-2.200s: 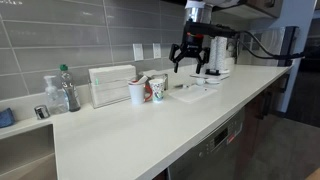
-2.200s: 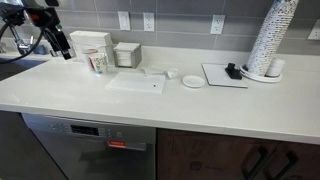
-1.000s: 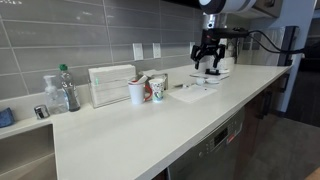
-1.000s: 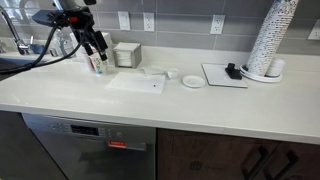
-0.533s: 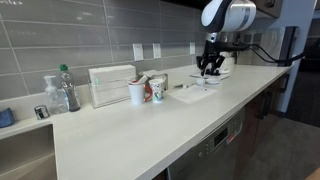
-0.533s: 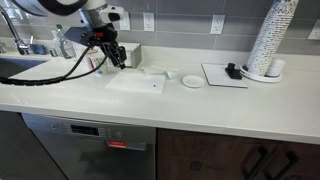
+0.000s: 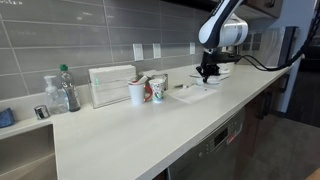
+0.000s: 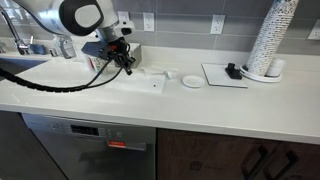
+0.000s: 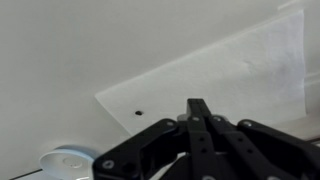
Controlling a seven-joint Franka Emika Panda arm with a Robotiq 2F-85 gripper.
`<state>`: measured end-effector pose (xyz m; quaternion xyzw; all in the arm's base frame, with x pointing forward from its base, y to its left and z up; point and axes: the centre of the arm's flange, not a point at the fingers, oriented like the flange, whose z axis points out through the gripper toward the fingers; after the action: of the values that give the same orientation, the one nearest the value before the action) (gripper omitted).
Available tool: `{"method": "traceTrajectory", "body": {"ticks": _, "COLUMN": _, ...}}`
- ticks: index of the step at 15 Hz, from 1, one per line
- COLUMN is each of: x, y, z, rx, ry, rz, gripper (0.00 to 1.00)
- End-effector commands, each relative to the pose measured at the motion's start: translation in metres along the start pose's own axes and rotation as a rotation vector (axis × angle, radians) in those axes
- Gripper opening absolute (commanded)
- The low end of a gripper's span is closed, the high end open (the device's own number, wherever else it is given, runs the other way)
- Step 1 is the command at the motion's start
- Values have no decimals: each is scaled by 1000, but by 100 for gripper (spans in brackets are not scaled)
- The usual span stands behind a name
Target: Move the folded white paper to the edge, pick it up and unfold it
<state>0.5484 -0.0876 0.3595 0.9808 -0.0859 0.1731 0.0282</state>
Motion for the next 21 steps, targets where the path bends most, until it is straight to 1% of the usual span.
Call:
{"method": "traceTrajectory", "body": {"ticks": 1, "x": 1, "y": 0, "z": 0, "rx": 0, "ry": 2, "rz": 0, "gripper": 0}}
{"method": "traceTrajectory", "body": {"ticks": 2, "x": 4, "y": -9, "z": 0, "rx": -18, "ry": 1, "rz": -30, "gripper": 0}}
{"method": "traceTrajectory", "body": {"ticks": 3, "x": 6, "y": -12, "z": 5, "rx": -45, "ry": -10, "rz": -64, "gripper": 0}}
{"method": "traceTrajectory", "body": {"ticks": 5, "x": 8, "y": -16, "z": 14, "rx": -69, "ry": -28, "rz": -147, "gripper": 0}}
{"method": "traceTrajectory", "body": {"ticks": 7, "x": 9, "y": -18, "z": 24, "rx": -67, "ry": -42, "rz": -230, "gripper": 0}}
{"method": "traceTrajectory", "body": {"ticks": 10, "x": 10, "y": -16, "z": 43, "rx": -26, "ry": -40, "rz": -320, "gripper": 0}}
{"method": "traceTrajectory", "body": {"ticks": 13, "x": 16, "y": -7, "z": 59, "rx": -8, "ry": -2, "rz": -383, "gripper": 0}}
{"method": "traceTrajectory", "body": {"ticks": 14, "x": 18, "y": -3, "z": 65, "rx": -1, "ry": 16, "rz": -395, "gripper": 0}}
{"method": "traceTrajectory", "body": {"ticks": 16, "x": 23, "y": 3, "z": 76, "rx": 45, "ry": 38, "rz": -390, "gripper": 0}}
{"method": "traceTrajectory", "body": {"ticks": 17, "x": 27, "y": 6, "z": 83, "rx": 56, "ry": 64, "rz": -401, "gripper": 0}}
{"method": "traceTrajectory", "body": {"ticks": 20, "x": 34, "y": 9, "z": 100, "rx": 108, "ry": 85, "rz": -418, "gripper": 0}}
{"method": "traceTrajectory", "body": {"ticks": 21, "x": 35, "y": 11, "z": 104, "rx": 113, "ry": 95, "rz": -431, "gripper": 0}}
